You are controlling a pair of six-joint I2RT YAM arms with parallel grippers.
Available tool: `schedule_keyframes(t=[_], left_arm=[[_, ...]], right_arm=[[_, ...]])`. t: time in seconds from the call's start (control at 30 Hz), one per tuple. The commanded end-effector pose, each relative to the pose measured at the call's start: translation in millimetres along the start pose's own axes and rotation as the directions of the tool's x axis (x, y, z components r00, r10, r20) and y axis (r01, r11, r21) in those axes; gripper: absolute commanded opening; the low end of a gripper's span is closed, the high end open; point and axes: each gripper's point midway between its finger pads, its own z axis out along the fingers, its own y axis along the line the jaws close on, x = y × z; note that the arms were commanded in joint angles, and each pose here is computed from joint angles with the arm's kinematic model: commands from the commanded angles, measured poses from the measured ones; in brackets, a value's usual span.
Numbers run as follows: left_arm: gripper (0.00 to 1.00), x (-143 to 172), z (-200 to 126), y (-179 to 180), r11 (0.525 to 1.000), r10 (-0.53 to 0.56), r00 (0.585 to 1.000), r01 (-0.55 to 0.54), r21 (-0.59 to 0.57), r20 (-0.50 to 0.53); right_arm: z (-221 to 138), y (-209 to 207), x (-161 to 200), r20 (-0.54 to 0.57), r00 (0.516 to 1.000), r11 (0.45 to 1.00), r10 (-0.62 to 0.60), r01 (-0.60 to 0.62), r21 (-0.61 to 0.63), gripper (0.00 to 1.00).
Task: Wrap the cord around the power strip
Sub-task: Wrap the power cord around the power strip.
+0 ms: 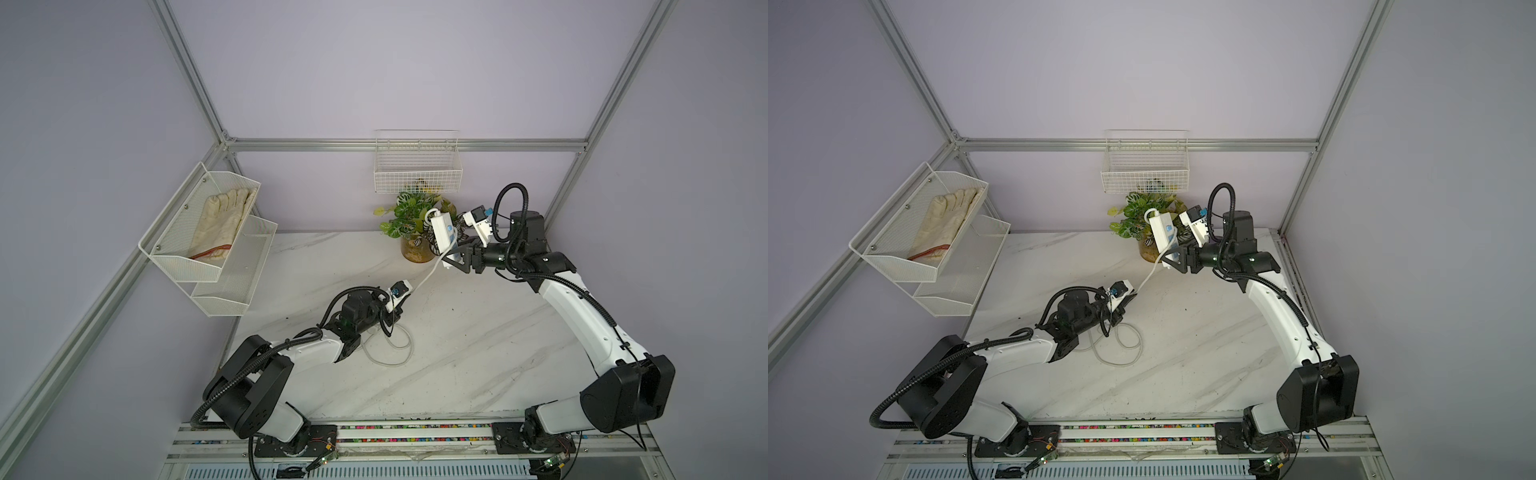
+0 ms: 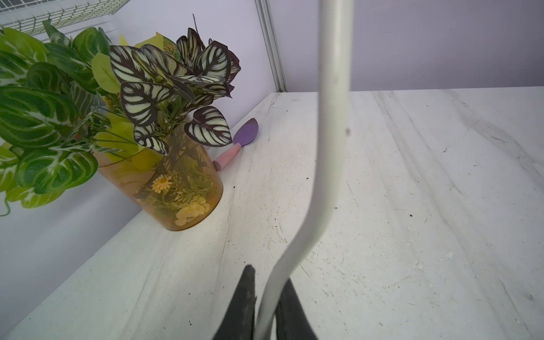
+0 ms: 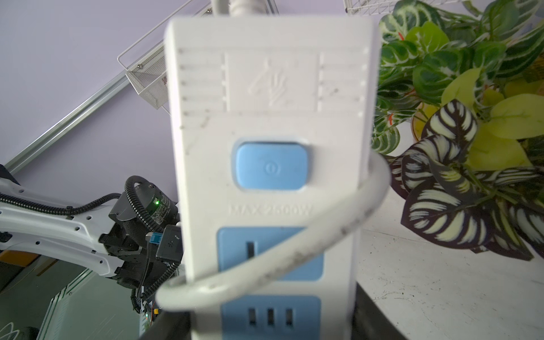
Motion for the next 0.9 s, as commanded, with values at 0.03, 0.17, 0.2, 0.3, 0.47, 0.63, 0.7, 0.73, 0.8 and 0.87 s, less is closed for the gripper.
schedule_keyframes(t=[0.03, 0.17, 0.2, 0.3, 0.47, 0.63, 0.7, 0.73, 0.8, 0.87], left_arm=[[0.05, -9, -5, 3, 1.0, 0.029, 0.999, -0.029, -0.01, 0.027], [0.01, -9, -8, 8, 1.0, 0.028, 1.0, -0.028, 0.002, 0.012], [0.0, -9, -9, 9, 1.0, 0.023, 1.0, -0.023, 0.016, 0.008], [0.0, -11, -14, 23, 0.999, -0.007, 1.0, 0.007, 0.036, -0.006], [0.0, -16, -15, 49, 0.997, -0.042, 0.999, 0.043, 0.064, -0.014], [0.0, -23, -2, 63, 0.995, -0.037, 0.999, 0.039, 0.092, -0.023], [0.0, -26, 4, 71, 0.994, -0.043, 0.999, 0.045, 0.095, -0.023], [0.0, -27, 9, 76, 0.994, -0.047, 0.999, 0.049, 0.097, -0.023], [0.0, -31, 17, 86, 0.993, -0.056, 0.998, 0.058, 0.098, -0.024], [0.0, -35, 27, 98, 0.992, -0.062, 0.998, 0.065, 0.105, -0.032]], right_arm=[[-7, 10, -16, 0.033, 0.998, 0.998, -0.05, 0.052, -0.041, 0.0], [-9, 16, -10, 0.026, 0.998, 0.994, -0.065, 0.067, -0.081, 0.0], [-10, 18, -8, 0.025, 0.997, 0.994, -0.069, 0.071, -0.087, 0.0], [-11, 21, 1, 0.011, 0.997, 0.992, -0.073, 0.074, -0.103, 0.0], [-14, 30, 18, -0.027, 0.996, 0.987, -0.083, 0.079, -0.138, 0.0], [-19, 38, 30, -0.051, 0.992, 0.982, -0.115, 0.105, -0.16, 0.0], [-25, 48, 32, -0.042, 0.988, 0.974, -0.149, 0.139, -0.178, 0.0], [-27, 55, 37, -0.042, 0.985, 0.965, -0.168, 0.155, -0.209, 0.0], [-27, 65, 48, -0.041, 0.975, 0.946, -0.219, 0.202, -0.252, 0.0], [-26, 74, 60, -0.045, 0.965, 0.929, -0.258, 0.235, -0.286, 0.0]])
